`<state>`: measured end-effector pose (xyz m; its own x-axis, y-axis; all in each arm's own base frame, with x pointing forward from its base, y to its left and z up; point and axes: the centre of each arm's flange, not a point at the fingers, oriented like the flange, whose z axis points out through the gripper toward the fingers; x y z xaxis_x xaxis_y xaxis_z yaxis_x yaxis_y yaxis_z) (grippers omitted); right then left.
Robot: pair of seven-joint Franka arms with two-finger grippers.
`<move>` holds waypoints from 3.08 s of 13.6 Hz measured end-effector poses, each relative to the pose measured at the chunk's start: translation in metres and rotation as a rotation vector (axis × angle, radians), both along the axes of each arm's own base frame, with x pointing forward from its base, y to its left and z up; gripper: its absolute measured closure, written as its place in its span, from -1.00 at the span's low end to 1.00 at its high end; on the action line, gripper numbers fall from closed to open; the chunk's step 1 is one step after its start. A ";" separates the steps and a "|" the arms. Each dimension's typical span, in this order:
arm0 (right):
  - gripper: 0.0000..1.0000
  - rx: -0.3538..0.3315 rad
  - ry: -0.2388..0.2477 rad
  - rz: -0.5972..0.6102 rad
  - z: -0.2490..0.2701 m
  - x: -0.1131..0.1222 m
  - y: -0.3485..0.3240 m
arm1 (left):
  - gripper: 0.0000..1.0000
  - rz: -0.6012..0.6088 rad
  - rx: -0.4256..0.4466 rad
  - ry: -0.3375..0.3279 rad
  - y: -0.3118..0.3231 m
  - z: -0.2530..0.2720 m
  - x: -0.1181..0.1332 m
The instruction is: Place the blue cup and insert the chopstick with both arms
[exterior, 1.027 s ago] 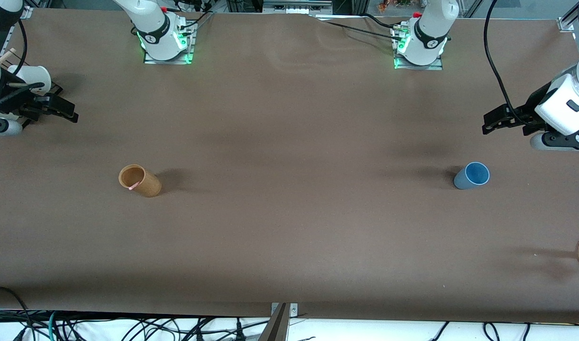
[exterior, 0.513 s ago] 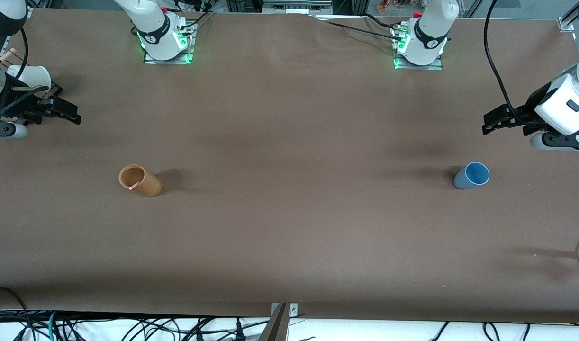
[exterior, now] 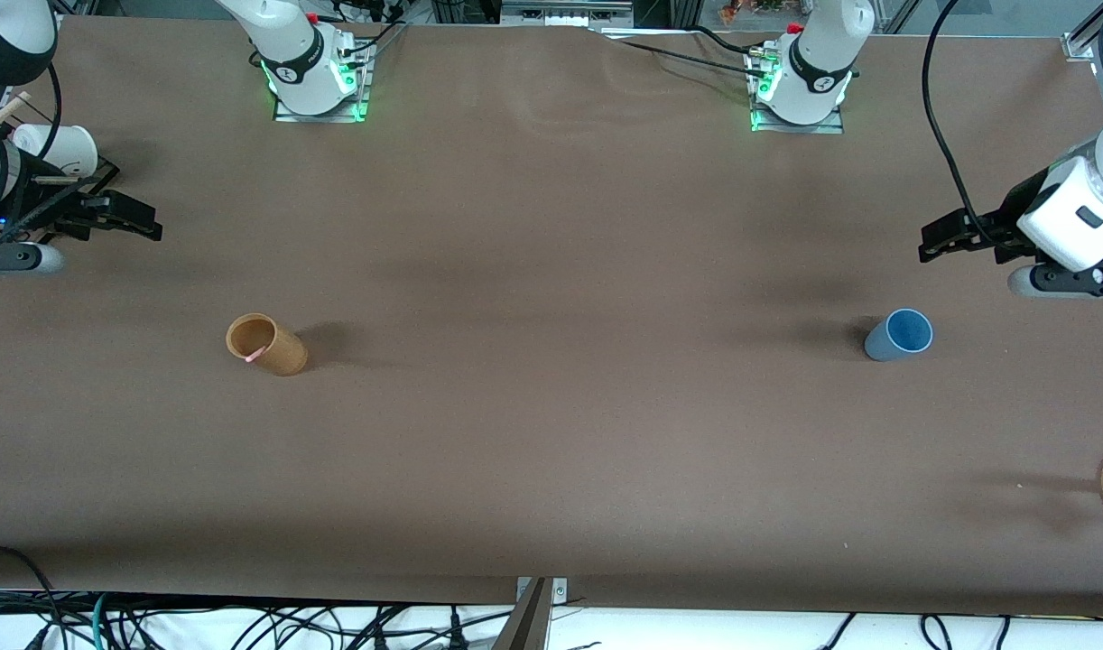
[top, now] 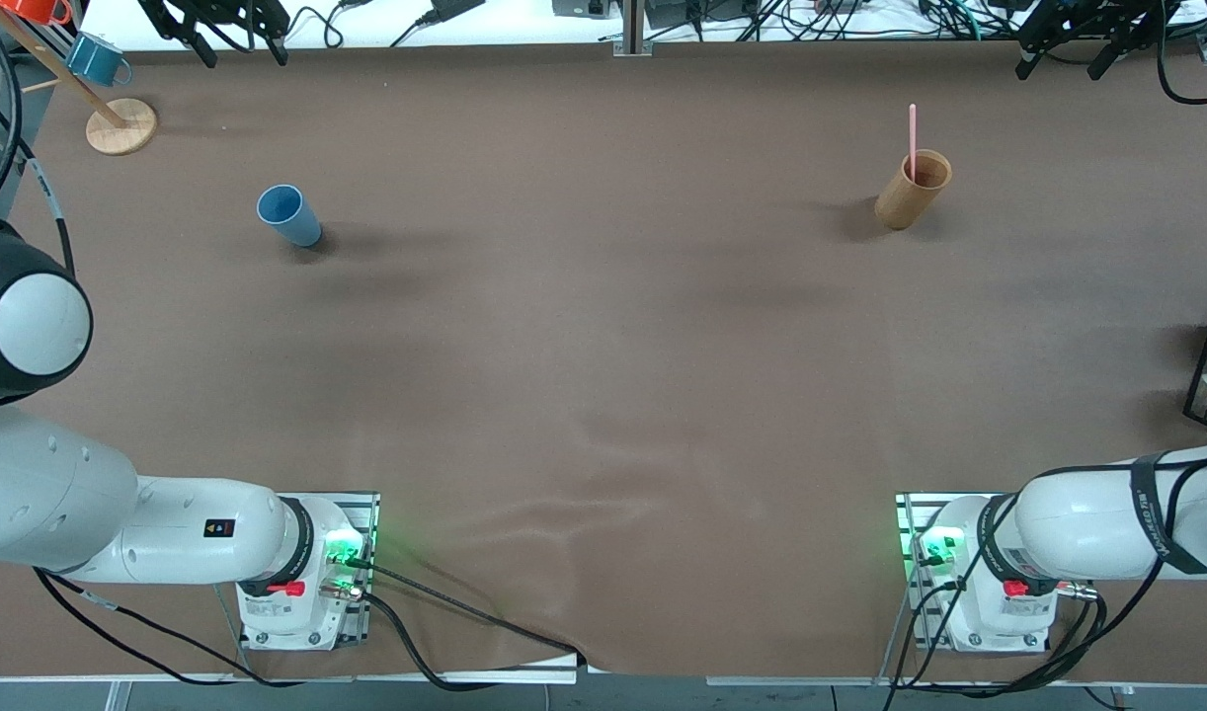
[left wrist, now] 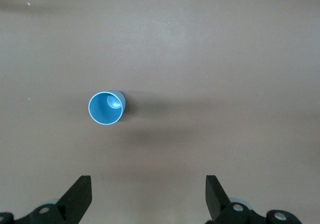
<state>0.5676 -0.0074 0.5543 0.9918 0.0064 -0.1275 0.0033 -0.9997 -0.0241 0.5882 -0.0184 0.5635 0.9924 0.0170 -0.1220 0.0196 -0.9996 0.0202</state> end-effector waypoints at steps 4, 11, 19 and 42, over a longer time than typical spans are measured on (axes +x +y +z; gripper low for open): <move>-1.00 0.011 0.007 0.086 -0.004 0.001 0.002 | -1.00 -0.014 -0.004 0.123 0.012 -0.079 0.025; -1.00 0.016 0.009 0.123 -0.005 0.002 0.002 | -1.00 -0.085 0.001 0.039 0.124 -0.177 0.046; -1.00 0.012 -0.012 0.135 -0.007 0.006 0.002 | -1.00 -0.135 0.031 -0.048 0.150 -0.274 0.010; -0.77 0.048 -0.270 0.578 -0.206 0.046 0.046 | 0.89 -0.203 0.043 -0.117 0.142 -0.296 -0.009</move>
<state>0.6136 0.0383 0.3481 0.8239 0.5491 0.1401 0.5537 -0.8327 0.0078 0.5788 0.1238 0.2671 0.9832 -0.1820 -0.0092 -0.1822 -0.9827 -0.0324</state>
